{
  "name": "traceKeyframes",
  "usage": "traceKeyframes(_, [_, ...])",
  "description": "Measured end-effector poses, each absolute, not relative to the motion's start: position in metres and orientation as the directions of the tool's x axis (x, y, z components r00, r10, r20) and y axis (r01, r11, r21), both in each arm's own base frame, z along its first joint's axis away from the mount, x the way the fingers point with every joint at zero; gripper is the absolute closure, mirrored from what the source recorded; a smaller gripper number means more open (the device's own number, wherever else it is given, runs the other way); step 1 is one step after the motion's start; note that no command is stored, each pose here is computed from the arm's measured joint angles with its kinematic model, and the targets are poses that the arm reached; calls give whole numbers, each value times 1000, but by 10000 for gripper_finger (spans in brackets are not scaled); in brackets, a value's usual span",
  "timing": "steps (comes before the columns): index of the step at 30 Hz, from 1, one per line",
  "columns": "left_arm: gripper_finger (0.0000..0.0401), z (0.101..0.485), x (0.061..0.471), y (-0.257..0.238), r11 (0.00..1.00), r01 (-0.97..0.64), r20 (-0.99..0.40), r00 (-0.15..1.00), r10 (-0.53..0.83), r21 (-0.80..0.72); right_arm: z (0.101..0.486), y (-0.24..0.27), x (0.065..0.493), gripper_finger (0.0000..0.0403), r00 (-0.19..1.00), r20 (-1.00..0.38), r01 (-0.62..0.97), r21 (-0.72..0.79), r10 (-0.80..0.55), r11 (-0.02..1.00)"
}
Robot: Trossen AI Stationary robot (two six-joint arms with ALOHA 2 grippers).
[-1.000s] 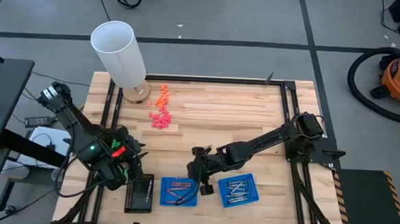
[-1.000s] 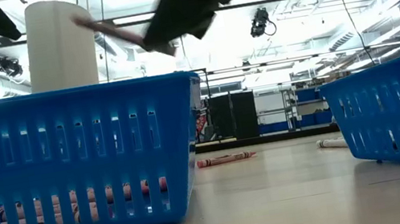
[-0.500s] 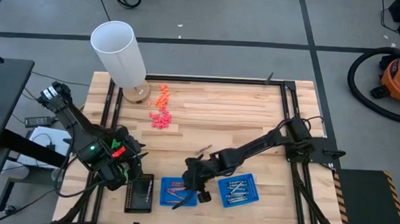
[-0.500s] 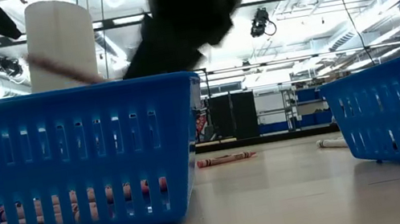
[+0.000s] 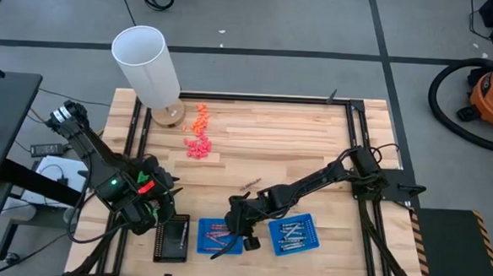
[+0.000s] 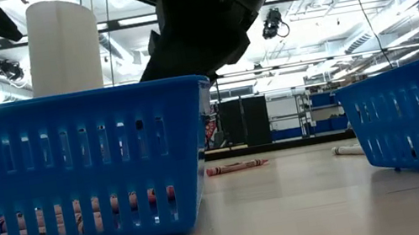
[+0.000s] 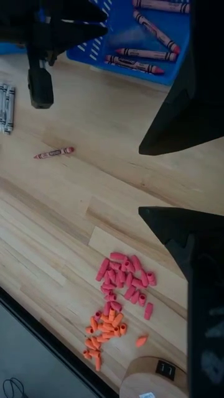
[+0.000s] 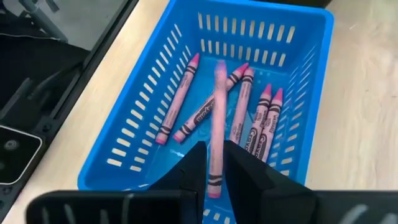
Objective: Sort crayons
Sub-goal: Put the pink crayon into the left blue basket
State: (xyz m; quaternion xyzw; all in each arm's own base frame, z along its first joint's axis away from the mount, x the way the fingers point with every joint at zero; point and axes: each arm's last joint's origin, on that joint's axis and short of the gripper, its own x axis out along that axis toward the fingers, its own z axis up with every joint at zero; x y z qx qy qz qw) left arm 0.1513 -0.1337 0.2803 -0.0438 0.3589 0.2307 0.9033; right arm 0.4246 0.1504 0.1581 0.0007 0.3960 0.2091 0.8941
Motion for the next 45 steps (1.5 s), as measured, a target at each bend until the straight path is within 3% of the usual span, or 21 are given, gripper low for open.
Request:
traceKeyframes(7, [246,280,151,-134,890,-449,-668,636,386,86,160,149,424,336,603,-715,-360,150,353,921])
traceKeyframes(18, [246,280,151,-134,890,-449,-668,636,386,86,203,128,412,336,669,-722,-306,-50,177,951])
traceKeyframes(26, [246,280,151,-134,889,-450,-668,637,385,84,186,97,408,328,590,-805,-260,-113,65,959])
traceKeyframes(37, [246,280,151,-134,891,-446,-667,637,386,89,153,52,395,260,501,-863,-140,-149,-59,979])
traceKeyframes(45, [246,281,152,-133,889,-448,-660,641,392,93,139,31,389,256,487,-869,-103,-155,-86,983])
